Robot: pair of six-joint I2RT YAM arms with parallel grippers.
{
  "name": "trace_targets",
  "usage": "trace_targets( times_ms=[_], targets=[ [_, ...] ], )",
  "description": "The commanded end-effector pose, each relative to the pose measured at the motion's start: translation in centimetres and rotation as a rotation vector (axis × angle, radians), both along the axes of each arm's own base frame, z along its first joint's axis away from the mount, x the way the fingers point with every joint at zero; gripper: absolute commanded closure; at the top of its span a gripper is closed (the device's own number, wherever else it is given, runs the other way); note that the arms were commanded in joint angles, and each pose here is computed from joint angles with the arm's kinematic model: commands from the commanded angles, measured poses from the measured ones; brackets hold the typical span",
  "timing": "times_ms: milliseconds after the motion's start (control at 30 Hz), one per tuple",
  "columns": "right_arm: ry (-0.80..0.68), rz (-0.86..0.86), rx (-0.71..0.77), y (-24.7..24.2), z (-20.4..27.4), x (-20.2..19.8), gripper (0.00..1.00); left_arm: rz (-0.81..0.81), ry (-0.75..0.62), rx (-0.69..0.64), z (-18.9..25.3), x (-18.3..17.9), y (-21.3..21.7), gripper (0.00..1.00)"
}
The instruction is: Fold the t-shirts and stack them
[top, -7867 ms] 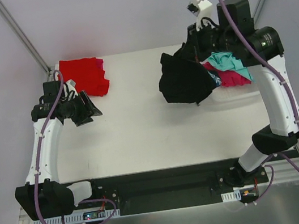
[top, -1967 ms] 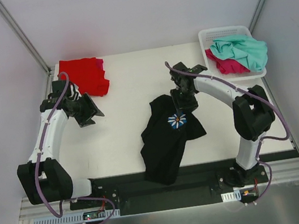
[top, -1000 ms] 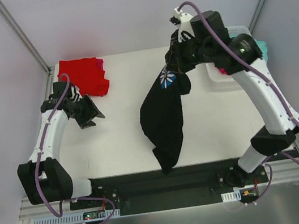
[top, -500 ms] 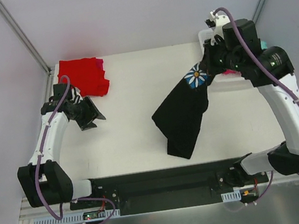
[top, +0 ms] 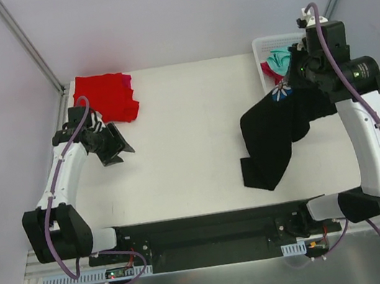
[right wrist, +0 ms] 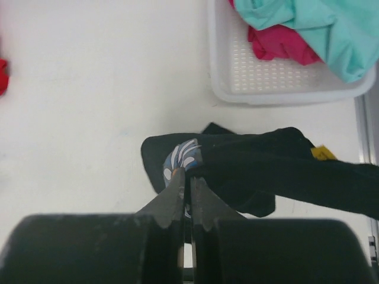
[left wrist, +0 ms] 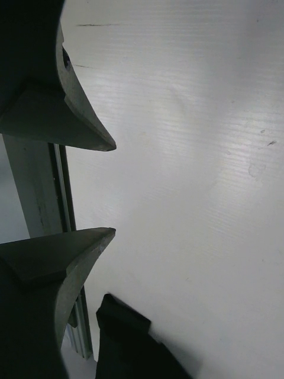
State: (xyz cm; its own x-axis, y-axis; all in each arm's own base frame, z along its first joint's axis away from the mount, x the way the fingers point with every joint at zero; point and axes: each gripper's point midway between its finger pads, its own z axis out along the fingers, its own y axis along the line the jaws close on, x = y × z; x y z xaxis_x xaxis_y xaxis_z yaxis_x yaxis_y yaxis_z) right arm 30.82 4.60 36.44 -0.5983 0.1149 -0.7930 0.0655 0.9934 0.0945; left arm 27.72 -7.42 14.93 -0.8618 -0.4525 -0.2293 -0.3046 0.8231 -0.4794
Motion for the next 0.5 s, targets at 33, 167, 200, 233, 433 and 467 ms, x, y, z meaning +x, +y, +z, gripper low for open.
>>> trace_targets(
  times_ms=[33,167,200,233,433,467],
  targets=[
    [-0.035,0.29,0.089,7.9,1.3,-0.9,0.99,-0.021,-0.017,-0.005,0.2,-0.6,-0.2,0.46],
    [0.196,0.581,0.065,17.8,-4.7,-4.1,0.99,-0.021,-0.014,-0.005,0.1,-0.6,-0.2,0.46],
    [0.205,0.611,0.084,19.4,-5.4,-4.3,0.99,-0.021,-0.016,-0.005,0.2,-0.6,-0.2,0.46],
    [0.217,0.653,0.102,20.8,-5.9,-5.0,0.99,-0.021,-0.013,-0.005,0.1,-0.6,-0.2,0.46],
    [0.212,0.901,0.265,28.0,-4.1,-9.7,0.99,-0.026,-0.012,0.001,0.0,-0.5,-0.1,0.46],
    [0.215,0.909,0.277,28.1,-3.8,-10.0,0.99,-0.026,-0.009,0.001,0.0,-0.6,-0.1,0.46]
  ],
)
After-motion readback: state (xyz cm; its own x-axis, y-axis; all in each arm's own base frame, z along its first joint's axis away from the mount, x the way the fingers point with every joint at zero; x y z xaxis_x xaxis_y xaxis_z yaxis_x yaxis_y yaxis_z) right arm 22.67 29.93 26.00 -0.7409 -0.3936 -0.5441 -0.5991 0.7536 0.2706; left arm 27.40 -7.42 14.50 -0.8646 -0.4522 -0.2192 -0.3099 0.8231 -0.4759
